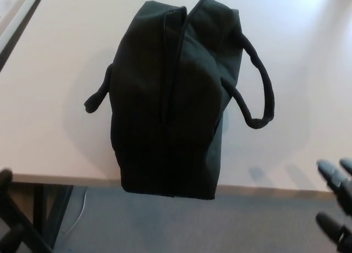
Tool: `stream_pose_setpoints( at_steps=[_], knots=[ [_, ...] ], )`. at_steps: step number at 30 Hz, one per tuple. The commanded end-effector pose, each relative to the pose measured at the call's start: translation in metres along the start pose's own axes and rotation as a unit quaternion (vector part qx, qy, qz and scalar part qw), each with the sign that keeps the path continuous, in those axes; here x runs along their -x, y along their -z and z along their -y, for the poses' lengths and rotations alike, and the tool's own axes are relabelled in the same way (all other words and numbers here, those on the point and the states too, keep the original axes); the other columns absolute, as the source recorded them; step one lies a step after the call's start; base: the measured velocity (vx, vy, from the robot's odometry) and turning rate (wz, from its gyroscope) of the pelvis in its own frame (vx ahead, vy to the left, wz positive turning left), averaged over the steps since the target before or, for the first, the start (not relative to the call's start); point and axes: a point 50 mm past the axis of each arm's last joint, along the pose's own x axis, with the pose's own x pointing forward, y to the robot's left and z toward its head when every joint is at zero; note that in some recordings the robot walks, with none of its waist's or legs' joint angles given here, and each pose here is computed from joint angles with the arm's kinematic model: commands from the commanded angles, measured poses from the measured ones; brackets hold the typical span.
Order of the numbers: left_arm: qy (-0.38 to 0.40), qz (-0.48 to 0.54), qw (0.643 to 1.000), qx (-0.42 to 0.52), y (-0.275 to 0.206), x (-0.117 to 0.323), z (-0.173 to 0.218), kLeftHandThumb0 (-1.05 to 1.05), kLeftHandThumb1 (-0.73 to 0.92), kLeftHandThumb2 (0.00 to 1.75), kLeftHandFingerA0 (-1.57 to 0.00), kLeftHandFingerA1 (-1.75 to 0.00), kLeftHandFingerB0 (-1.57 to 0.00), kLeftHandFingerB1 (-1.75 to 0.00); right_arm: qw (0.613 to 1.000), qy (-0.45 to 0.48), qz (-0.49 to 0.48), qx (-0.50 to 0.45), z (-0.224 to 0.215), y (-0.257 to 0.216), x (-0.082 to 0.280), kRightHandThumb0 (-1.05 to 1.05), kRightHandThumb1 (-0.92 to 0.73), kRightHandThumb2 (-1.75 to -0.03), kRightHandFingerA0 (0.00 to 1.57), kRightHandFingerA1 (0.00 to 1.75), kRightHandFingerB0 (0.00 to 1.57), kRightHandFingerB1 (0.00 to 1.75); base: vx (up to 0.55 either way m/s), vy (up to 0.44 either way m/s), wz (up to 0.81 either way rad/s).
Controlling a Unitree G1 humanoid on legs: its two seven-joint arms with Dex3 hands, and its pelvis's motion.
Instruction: A lunch bag is kept on the middle of the desk and the robot uses both its hands to grab the opening of the bag from the left and right and moves its hands away from each other to spread the bag open
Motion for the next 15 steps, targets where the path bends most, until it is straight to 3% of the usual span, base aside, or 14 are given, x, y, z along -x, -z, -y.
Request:
stream_pose_setpoints(
  at_steps=[1,5,8,9,11,12,15],
  knots=[
    [-0.032,-0.131,0.988,0.074,0.01,0.023,-0.007,-0.27,0.77,0.66,-0.29,-0.38,-0.11,-0.21,0.999,-0.025,-0.032,-0.006,-0.034,-0.01,0.035,-0.49,-0.77,-0.63,0.3,0.33,0.18,0.29,0.0,0.0,0.0],
    [-0.001,-0.161,0.982,0.101,0.019,0.009,0.006,-0.28,0.77,0.63,-0.33,-0.38,-0.12,-0.26,0.995,-0.089,-0.052,0.001,-0.044,-0.002,0.006,-0.48,-0.76,-0.63,0.23,0.33,0.2,0.29,0.0,0.0,0.0],
    [0.001,-0.15,0.983,0.101,0.02,-0.005,0.017,-0.25,0.74,0.62,-0.36,-0.38,-0.13,-0.26,0.976,-0.167,-0.106,-0.094,-0.05,0.004,-0.011,-0.47,-0.77,-0.62,0.12,0.31,0.03,0.24,0.0,0.0,0.0],
    [0.003,-0.143,0.984,0.102,0.02,-0.009,0.019,-0.26,0.74,0.62,-0.36,-0.37,-0.14,-0.26,0.969,-0.184,-0.12,-0.113,-0.051,0.007,-0.015,-0.53,-0.67,-0.8,0.06,0.39,0.04,0.14,0.0,0.0,0.0],
    [0.019,-0.12,0.988,0.097,0.021,-0.023,0.022,-0.29,0.74,0.62,-0.38,-0.38,-0.16,-0.27,0.962,-0.205,-0.137,-0.121,-0.051,0.015,-0.026,-0.57,-0.7,-0.8,0.09,0.4,0.06,0.17,0.0,0.0,0.0],
    [0.022,-0.116,0.988,0.096,0.022,-0.027,0.023,-0.3,0.73,0.62,-0.38,-0.38,-0.17,-0.27,0.961,-0.206,-0.138,-0.122,-0.051,0.017,-0.029,-0.51,-0.79,-0.63,0.13,0.32,0.02,0.25,0.0,0.0,0.0],
    [0.031,-0.105,0.989,0.099,0.023,-0.036,0.026,-0.28,0.73,0.62,-0.37,-0.37,-0.18,-0.28,0.962,-0.205,-0.135,-0.116,-0.047,0.021,-0.036,-0.51,-0.76,-0.66,0.14,0.32,0.06,0.19,0.0,0.0,0.0]
  ],
)
